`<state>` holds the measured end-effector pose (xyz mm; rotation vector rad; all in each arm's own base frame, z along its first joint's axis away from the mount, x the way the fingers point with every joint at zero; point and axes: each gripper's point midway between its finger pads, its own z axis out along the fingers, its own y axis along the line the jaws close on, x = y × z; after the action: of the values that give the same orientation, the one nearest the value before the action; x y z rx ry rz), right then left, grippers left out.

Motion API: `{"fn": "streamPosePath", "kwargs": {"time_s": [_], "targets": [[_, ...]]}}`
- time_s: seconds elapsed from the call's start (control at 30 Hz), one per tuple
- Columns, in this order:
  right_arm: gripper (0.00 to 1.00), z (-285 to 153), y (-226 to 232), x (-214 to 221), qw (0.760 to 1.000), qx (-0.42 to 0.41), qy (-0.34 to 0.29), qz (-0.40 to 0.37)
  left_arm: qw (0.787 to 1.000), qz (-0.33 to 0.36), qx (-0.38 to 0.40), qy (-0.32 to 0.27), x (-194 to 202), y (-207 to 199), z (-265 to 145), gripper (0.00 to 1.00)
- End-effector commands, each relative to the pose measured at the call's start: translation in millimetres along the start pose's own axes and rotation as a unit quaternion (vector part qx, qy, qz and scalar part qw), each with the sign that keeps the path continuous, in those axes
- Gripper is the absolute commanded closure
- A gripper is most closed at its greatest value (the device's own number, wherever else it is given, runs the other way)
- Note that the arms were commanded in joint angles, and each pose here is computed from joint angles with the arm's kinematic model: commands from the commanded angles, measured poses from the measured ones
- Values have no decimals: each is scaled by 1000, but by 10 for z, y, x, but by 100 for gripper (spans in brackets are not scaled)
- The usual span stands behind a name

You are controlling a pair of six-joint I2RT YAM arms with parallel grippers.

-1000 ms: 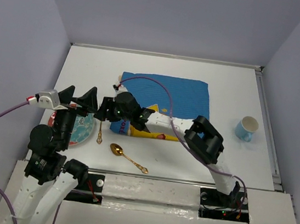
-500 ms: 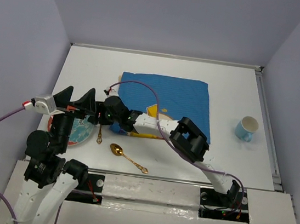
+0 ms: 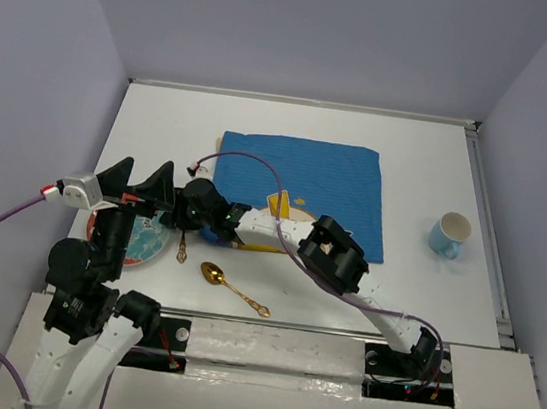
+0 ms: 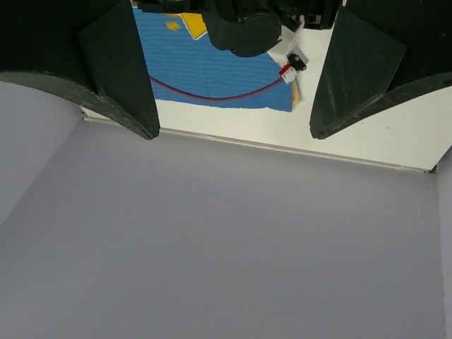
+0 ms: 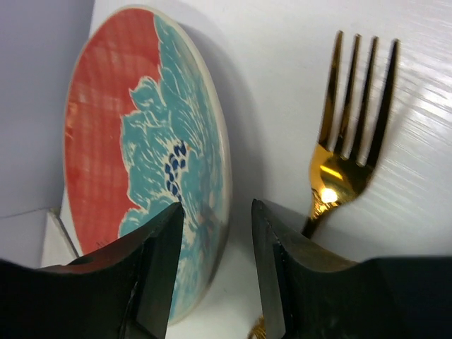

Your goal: Set the dinner table for one person

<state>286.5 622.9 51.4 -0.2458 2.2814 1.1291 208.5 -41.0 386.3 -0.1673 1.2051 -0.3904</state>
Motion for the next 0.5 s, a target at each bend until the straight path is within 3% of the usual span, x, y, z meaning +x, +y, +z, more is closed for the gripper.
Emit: {"fn": "streamPosePath", "kwargs": {"time_s": [0.0,0.23,0.27,0.37,0.47], "targets": [[55,110,114,139,999,-21,22,10,999,-4,15,-32,-164,-64,-5,1],[73,181,156,265,997,-39,47,41,999,-4,11,-34,-177,-50,-13,1],[83,182,159,265,997,-40,46,44,999,-3,11,-34,-170,-45,-12,1],[100,133,262,152,997,-50,31,46,999,-3,10,-34,-170,-46,-12,1],[100,67,386,6,997,-66,10,25,999,-2,9,-32,-157,-41,-3,1]]}}
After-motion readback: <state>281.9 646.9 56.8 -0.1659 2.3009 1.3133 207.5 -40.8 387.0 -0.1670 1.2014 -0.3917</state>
